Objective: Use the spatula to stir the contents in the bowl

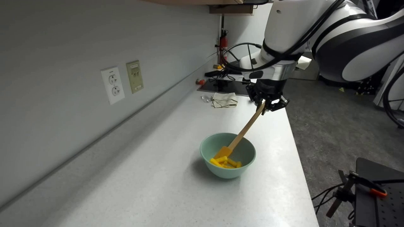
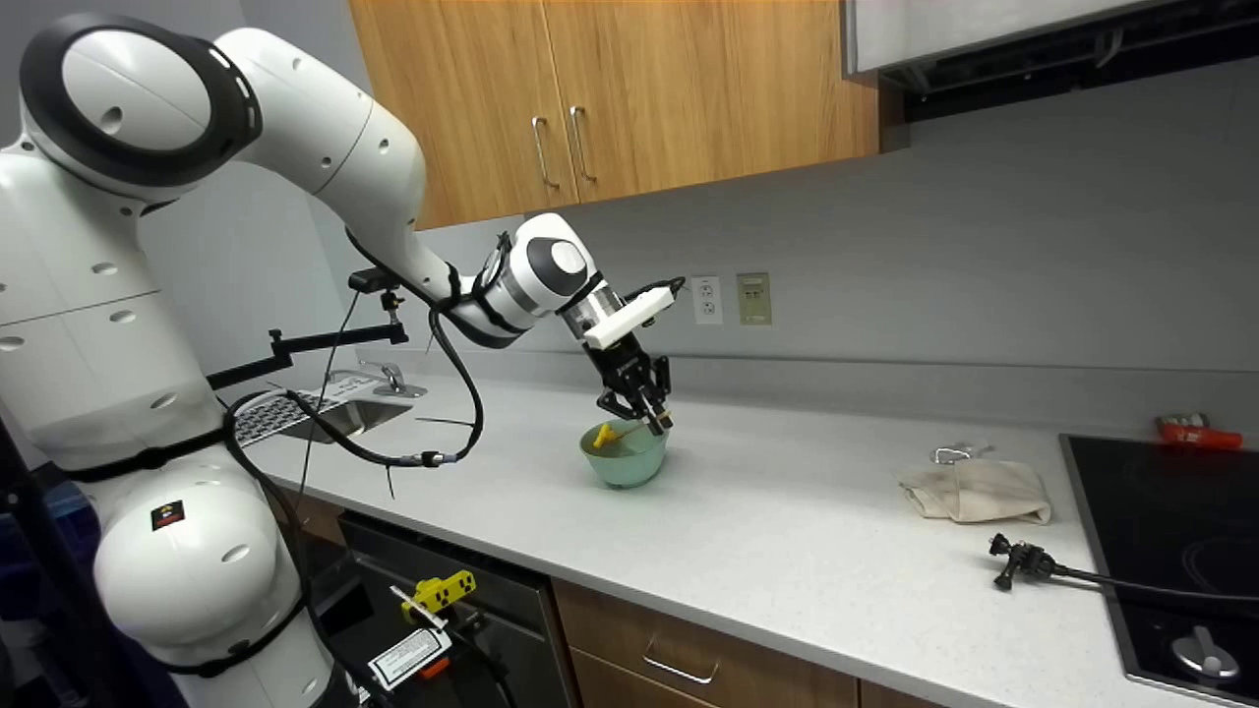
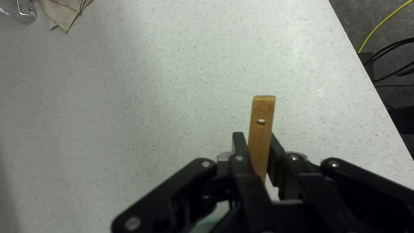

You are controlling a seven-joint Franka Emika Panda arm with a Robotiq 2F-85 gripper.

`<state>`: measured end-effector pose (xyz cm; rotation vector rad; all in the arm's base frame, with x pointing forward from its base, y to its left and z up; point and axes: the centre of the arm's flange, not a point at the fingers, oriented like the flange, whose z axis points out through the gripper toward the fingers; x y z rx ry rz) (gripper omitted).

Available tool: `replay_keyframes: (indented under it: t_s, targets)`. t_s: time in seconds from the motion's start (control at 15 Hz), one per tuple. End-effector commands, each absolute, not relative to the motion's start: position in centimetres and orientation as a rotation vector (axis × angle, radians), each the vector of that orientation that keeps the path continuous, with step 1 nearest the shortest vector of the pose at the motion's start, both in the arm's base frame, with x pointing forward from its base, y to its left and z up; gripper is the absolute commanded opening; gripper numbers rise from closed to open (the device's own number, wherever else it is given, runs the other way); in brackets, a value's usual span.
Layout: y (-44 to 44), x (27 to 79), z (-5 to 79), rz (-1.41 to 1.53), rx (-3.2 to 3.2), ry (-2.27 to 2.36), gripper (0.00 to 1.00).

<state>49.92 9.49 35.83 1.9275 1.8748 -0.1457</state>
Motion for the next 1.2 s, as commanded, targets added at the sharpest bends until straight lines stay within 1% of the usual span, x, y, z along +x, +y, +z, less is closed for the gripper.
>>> replay_keyframes:
  t_s: [0.0, 0.47, 1.13]
  targets:
    - [9.1, 50.4, 36.5, -0.098, 1.902, 1.880, 0.04]
    - [8.4, 51.4, 37.0, 0.039, 1.708, 1.868, 0.04]
    - [7.8, 51.3, 36.5, 0.073, 1.472, 1.877, 0.04]
